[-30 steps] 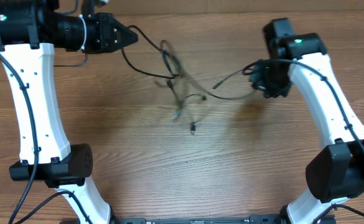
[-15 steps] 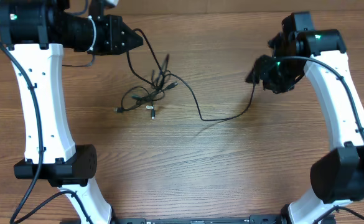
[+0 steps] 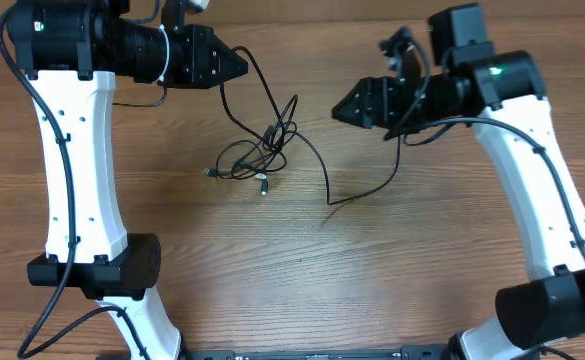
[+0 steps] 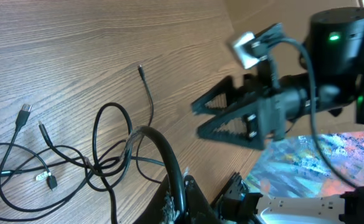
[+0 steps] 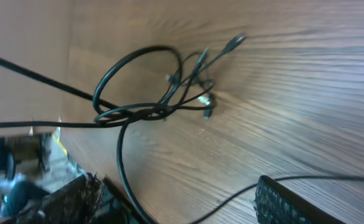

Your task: Untangle cables

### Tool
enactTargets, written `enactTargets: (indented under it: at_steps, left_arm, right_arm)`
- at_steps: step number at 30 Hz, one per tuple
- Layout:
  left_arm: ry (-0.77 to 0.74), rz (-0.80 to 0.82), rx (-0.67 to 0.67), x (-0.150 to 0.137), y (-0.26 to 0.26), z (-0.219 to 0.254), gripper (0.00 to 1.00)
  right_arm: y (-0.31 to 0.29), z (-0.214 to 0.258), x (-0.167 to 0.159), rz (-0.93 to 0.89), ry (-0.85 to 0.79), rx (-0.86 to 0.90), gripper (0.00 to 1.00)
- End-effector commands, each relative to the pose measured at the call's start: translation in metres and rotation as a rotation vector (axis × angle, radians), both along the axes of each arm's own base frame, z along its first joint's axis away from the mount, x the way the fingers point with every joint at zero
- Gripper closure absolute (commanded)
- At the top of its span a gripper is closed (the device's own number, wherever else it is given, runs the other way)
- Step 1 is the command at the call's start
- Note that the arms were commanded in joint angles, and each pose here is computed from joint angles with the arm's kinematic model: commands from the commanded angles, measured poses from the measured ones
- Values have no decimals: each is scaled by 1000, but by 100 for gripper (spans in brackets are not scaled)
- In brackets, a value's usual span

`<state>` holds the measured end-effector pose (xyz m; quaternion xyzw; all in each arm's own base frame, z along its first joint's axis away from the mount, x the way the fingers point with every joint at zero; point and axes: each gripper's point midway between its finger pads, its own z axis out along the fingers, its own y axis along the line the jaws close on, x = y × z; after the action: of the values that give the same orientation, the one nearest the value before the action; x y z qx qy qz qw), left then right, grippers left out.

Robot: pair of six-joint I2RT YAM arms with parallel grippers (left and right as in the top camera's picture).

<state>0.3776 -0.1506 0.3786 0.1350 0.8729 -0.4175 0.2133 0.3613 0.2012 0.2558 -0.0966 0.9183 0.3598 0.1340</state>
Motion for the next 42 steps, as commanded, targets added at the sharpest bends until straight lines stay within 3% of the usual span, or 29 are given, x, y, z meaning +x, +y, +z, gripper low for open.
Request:
enactTargets:
  at_steps: [1, 8, 10, 12, 13, 14, 16, 19, 22, 26, 34, 38, 42]
  left_arm:
    - [-58, -24, -32, -16, -7, 24, 96]
    - [-58, -20, -25, -15, -7, 23, 96]
    - [-54, -20, -25, -16, -7, 23, 96]
    - [-52, -19, -24, -16, -6, 22, 96]
    - [-52, -17, -19, -15, -6, 22, 96]
    - [-52, -12, -10, -15, -5, 21, 96]
    - [-48, 43, 70, -8, 6, 10, 96]
    - [26, 226, 207, 6, 32, -9, 96]
    - [97, 485, 363, 19, 72, -26, 96]
    - [109, 644, 470, 25, 102, -32, 96]
    - [81, 723, 562, 29, 123, -32, 96]
    - [58, 735, 575, 32, 126, -30, 96]
    - [43, 716, 573, 34, 124, -29, 96]
  right_arm:
    - [27, -20, -9, 112, 21, -3, 23]
    - [69, -35, -37, 299, 7, -19, 33]
    - [73, -38, -40, 310, -3, -45, 46]
    - [69, -41, -39, 302, -3, -74, 65]
    - [66, -44, -38, 294, -1, -96, 84]
    - [64, -46, -38, 282, 4, -112, 96]
    - [39, -48, -26, 169, 8, -234, 96]
    - [18, -19, -20, 99, -58, -278, 96]
    - [-23, 51, -13, -86, -194, -292, 96]
    - [-69, 129, -25, -291, -336, -234, 96]
    - [-158, 225, -79, -607, -590, -174, 96]
    - [-204, 245, -101, -831, -645, -203, 96]
    - [-225, 250, -109, -920, -660, -225, 96]
